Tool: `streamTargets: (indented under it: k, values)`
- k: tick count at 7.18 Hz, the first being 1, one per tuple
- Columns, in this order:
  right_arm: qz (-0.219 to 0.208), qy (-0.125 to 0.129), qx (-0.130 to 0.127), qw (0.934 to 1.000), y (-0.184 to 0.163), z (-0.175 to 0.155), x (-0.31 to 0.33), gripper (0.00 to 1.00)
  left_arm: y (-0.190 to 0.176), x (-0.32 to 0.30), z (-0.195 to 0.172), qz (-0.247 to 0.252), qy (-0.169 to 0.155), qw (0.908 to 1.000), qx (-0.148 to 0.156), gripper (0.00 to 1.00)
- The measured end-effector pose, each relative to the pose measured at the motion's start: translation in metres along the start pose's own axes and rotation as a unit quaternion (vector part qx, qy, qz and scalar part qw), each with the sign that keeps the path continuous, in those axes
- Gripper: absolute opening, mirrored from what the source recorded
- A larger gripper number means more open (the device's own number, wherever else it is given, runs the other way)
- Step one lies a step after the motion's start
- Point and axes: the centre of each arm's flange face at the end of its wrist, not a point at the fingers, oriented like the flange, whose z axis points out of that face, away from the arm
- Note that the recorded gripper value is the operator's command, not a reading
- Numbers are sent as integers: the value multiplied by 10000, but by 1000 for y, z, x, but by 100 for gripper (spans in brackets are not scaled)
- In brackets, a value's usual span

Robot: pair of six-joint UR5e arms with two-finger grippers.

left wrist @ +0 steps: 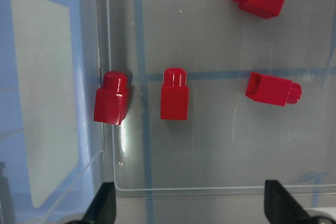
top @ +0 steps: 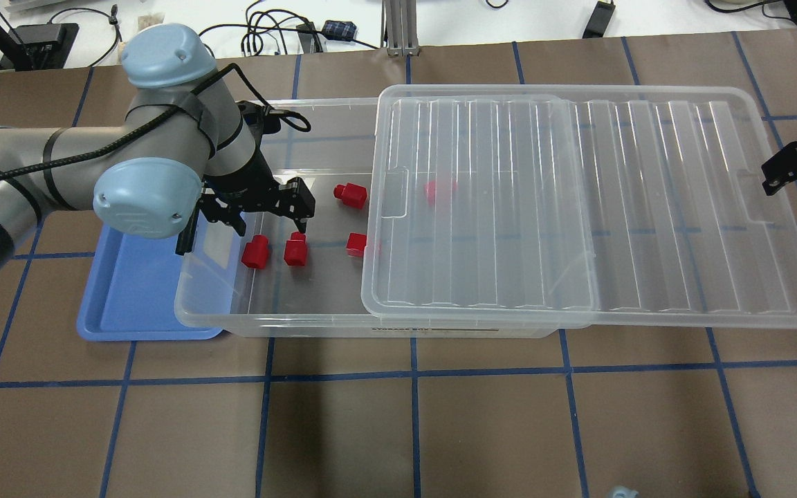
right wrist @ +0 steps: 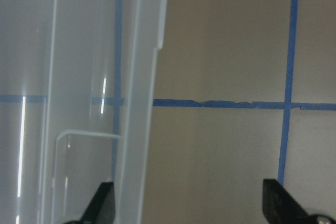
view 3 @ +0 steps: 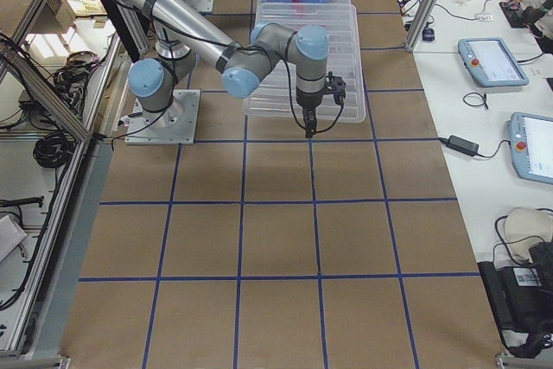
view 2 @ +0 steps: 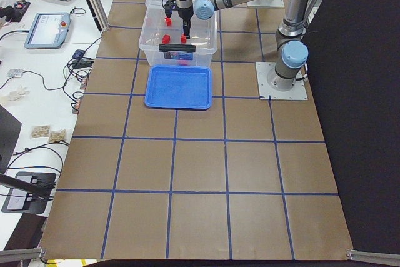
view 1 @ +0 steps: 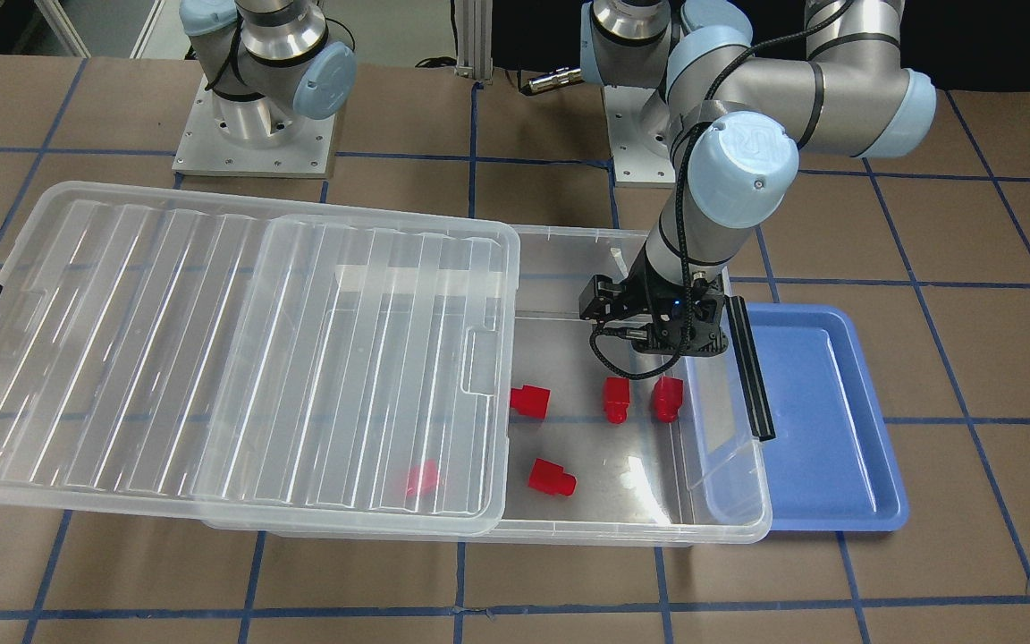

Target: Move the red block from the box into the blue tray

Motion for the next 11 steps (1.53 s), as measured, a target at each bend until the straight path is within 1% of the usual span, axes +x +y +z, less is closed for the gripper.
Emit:
streamTargets:
  k: [2, 3, 5, 6, 8, 10, 11]
  values:
    - [-3, -5, -26, 10000, -6, -35, 6, 100, 3, -2, 31, 10, -1, 10000, -15, 96]
    - [-6, -51, -75, 10000, -5, -63, 5, 100, 2, -2, 41, 15, -8, 10000, -51, 96]
    - [3, -139, -125, 9998, 7, -119, -7, 100, -4, -3, 58, 25, -17, 10000, -89, 94]
    - [61, -137, -99, 9998, 14, -140, -20, 100, -8, -3, 66, 25, -17, 9999, -97, 93]
    - [297, -115, 5, 9995, 15, -168, -75, 100, -13, -4, 78, 23, -14, 9999, -120, 90]
    - [672, -157, 110, 9976, 6, -189, -156, 100, -18, -4, 90, 30, -20, 9999, -161, 90]
    - [865, -202, 139, 9960, 4, -194, -200, 100, -20, -5, 97, 30, -22, 9998, -182, 90]
